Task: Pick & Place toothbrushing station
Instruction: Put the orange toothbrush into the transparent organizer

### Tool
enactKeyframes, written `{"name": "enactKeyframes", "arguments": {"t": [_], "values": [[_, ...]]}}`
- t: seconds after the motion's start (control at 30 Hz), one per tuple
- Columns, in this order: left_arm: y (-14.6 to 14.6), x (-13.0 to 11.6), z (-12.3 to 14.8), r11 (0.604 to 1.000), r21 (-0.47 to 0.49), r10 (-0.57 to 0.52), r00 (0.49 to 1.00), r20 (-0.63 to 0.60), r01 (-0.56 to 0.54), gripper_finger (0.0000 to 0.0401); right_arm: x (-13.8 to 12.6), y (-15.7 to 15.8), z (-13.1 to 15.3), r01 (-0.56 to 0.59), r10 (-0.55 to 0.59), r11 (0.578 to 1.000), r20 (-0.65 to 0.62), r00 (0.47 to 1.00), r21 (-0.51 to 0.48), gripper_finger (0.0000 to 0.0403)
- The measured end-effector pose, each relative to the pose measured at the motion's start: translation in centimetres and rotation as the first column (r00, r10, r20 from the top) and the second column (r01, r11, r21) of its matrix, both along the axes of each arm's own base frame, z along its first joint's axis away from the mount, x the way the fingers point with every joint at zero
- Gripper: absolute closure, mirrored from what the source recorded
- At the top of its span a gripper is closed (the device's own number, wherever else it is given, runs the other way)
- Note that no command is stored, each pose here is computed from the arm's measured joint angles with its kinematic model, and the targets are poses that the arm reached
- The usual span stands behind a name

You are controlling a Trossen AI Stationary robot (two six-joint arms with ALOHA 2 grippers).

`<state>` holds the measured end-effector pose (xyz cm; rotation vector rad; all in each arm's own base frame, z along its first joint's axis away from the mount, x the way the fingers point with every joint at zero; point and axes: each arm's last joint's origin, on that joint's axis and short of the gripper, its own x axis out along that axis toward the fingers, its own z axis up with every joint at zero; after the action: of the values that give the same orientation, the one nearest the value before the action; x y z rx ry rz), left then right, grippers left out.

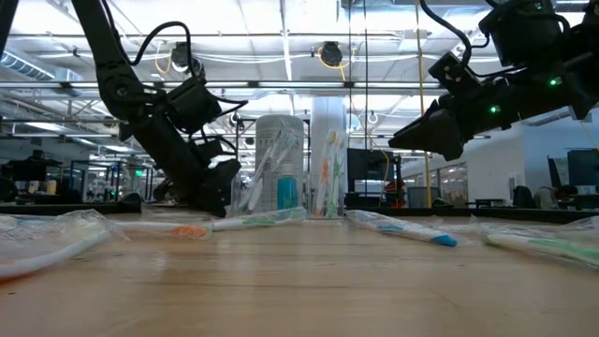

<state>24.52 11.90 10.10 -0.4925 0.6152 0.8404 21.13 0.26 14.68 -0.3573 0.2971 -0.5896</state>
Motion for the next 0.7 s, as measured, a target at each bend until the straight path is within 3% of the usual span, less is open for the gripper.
{"name": "enactKeyframes", "arguments": {"t": [0.17,0.4,0.53,0.7], "values": [[0.0,-0.2,1.5,0.999,0.033,0.002,1.000,0.031,-0.003,0.0378,0.0,0.0,0.0,0.000,0.000,1.000,-0.001,1.000,-0.002,0.0234],[-0.3,-0.9,6.7,0.979,0.205,-0.024,0.987,0.161,-0.010,0.0396,0.0,0.0,0.0,-0.001,0.001,1.000,-0.005,1.000,-0.006,0.0234],[-1.0,-1.1,9.8,0.940,0.339,-0.061,0.964,0.259,-0.032,0.0386,0.0,0.0,0.0,-0.001,0.001,1.000,-0.005,1.000,-0.007,0.0234],[-1.9,-0.3,12.7,0.855,0.516,-0.194,0.891,0.410,-0.051,0.0389,0.0,0.0,0.0,-0.001,0.001,1.000,-0.005,1.000,-0.006,0.0234]]}}
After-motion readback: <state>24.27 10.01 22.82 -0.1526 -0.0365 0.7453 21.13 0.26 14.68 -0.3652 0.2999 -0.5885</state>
